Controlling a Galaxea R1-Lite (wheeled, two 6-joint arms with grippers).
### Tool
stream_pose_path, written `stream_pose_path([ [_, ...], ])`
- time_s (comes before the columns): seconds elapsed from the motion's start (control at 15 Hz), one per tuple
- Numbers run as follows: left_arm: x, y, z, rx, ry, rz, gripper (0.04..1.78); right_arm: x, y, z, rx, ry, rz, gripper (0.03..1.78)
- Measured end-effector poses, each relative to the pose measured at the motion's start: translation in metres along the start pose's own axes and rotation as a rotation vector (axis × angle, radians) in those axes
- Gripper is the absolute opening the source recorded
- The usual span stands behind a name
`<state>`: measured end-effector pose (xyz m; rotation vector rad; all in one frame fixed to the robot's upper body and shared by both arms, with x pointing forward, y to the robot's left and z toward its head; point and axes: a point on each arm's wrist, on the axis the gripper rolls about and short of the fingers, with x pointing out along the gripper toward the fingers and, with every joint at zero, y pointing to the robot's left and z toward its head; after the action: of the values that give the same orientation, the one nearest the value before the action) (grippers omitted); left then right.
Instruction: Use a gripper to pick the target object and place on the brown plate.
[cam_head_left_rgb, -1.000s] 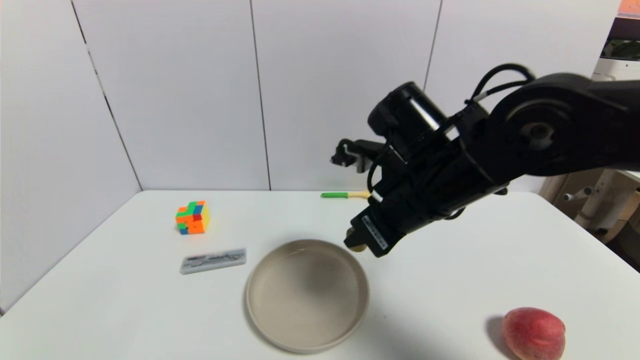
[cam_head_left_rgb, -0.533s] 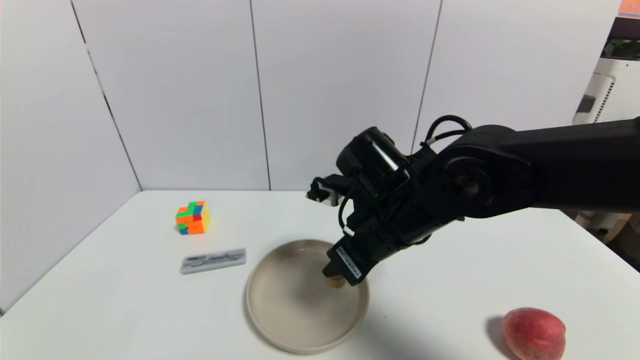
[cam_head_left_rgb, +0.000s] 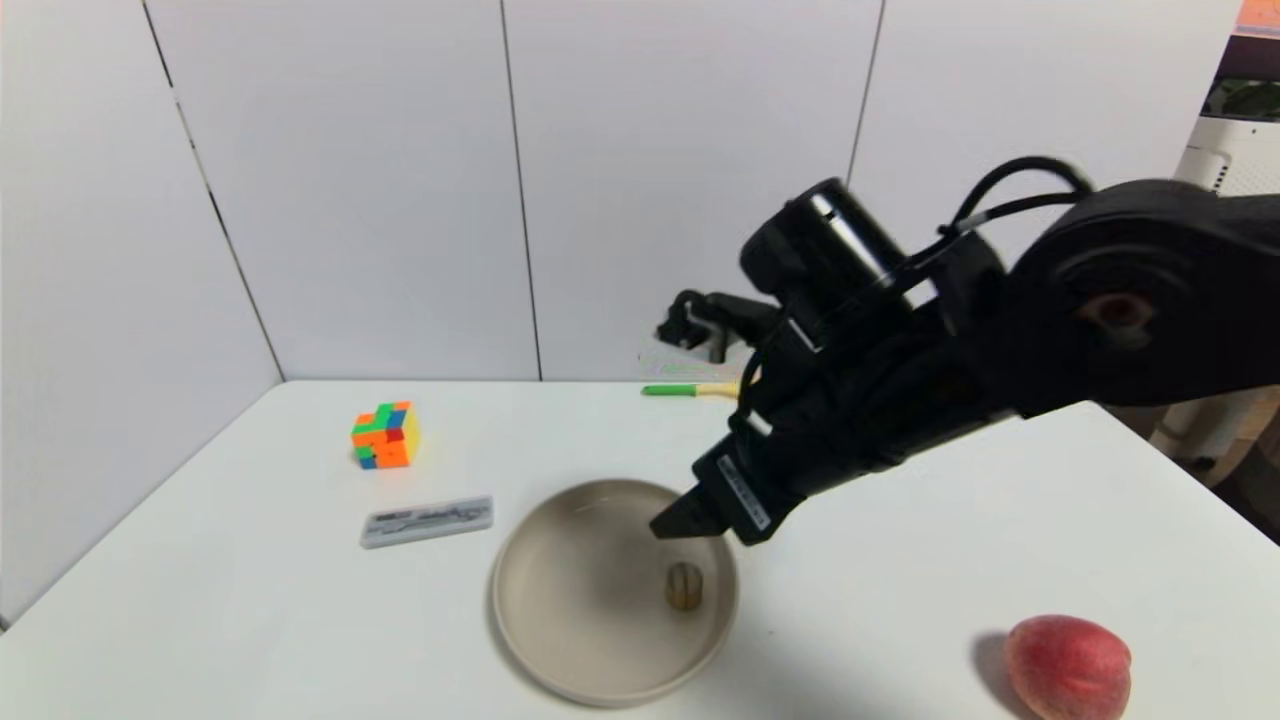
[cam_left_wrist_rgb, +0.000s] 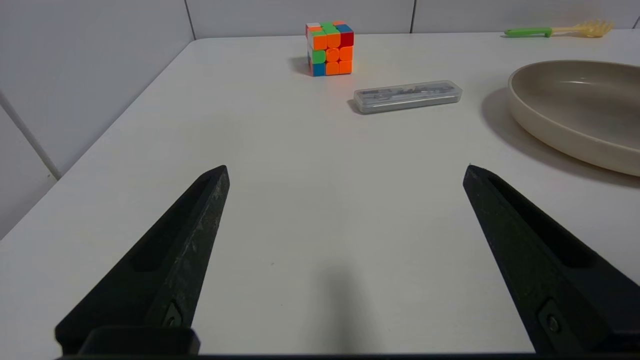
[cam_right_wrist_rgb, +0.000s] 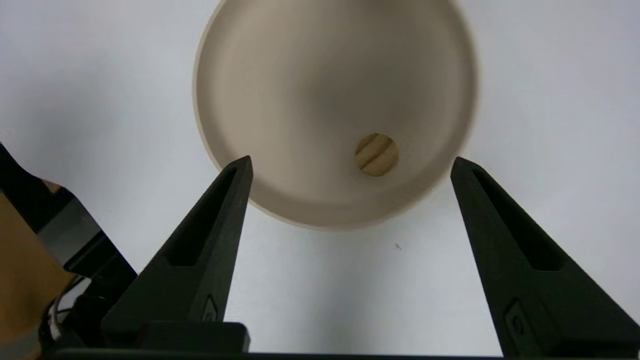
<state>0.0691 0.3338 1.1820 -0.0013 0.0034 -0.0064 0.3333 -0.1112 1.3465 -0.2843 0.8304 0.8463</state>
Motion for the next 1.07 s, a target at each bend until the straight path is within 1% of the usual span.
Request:
stream_pose_path([
  [0.13, 0.0, 0.0, 0.0, 0.0, 0.0, 0.0, 1.69, -0.036, -0.009, -0.013, 0.033, -0.047, -0.049, 1.46],
  [0.2, 0.0, 0.0, 0.0, 0.0, 0.0, 0.0, 1.69, -0.057, -0.015, -0.028, 0.06, -0.059, -0.087, 1.49],
  [0.27, 0.0, 0.0, 0.0, 0.0, 0.0, 0.0, 1.69, -0.077, -0.024, -0.047, 0.097, -0.066, -0.135, 1.52],
  [0.4, 0.0, 0.0, 0.0, 0.0, 0.0, 0.0, 1.69, -0.11, -0.04, -0.096, 0.188, -0.068, -0.26, 1.56],
  [0.47, 0.0, 0.0, 0.0, 0.0, 0.0, 0.0, 1.69, -0.123, -0.044, -0.123, 0.238, -0.072, -0.338, 1.58],
  [0.53, 0.0, 0.0, 0.0, 0.0, 0.0, 0.0, 1.69, -0.135, -0.044, -0.152, 0.285, -0.082, -0.428, 1.6],
  [0.67, 0.0, 0.0, 0.0, 0.0, 0.0, 0.0, 1.69, -0.146, -0.032, -0.204, 0.341, -0.131, -0.602, 1.62],
  [0.73, 0.0, 0.0, 0.0, 0.0, 0.0, 0.0, 1.69, -0.144, -0.024, -0.231, 0.36, -0.163, -0.686, 1.63],
  [0.8, 0.0, 0.0, 0.0, 0.0, 0.0, 0.0, 1.69, -0.14, -0.017, -0.254, 0.368, -0.21, -0.755, 1.64],
  [0.93, 0.0, 0.0, 0.0, 0.0, 0.0, 0.0, 1.69, -0.128, -0.003, -0.293, 0.36, -0.333, -0.862, 1.66],
  [1.0, 0.0, 0.0, 0.0, 0.0, 0.0, 0.0, 1.69, -0.123, 0.003, -0.307, 0.343, -0.418, -0.908, 1.66],
  [1.07, 0.0, 0.0, 0.0, 0.0, 0.0, 0.0, 1.69, -0.119, 0.008, -0.319, 0.324, -0.491, -0.935, 1.67],
])
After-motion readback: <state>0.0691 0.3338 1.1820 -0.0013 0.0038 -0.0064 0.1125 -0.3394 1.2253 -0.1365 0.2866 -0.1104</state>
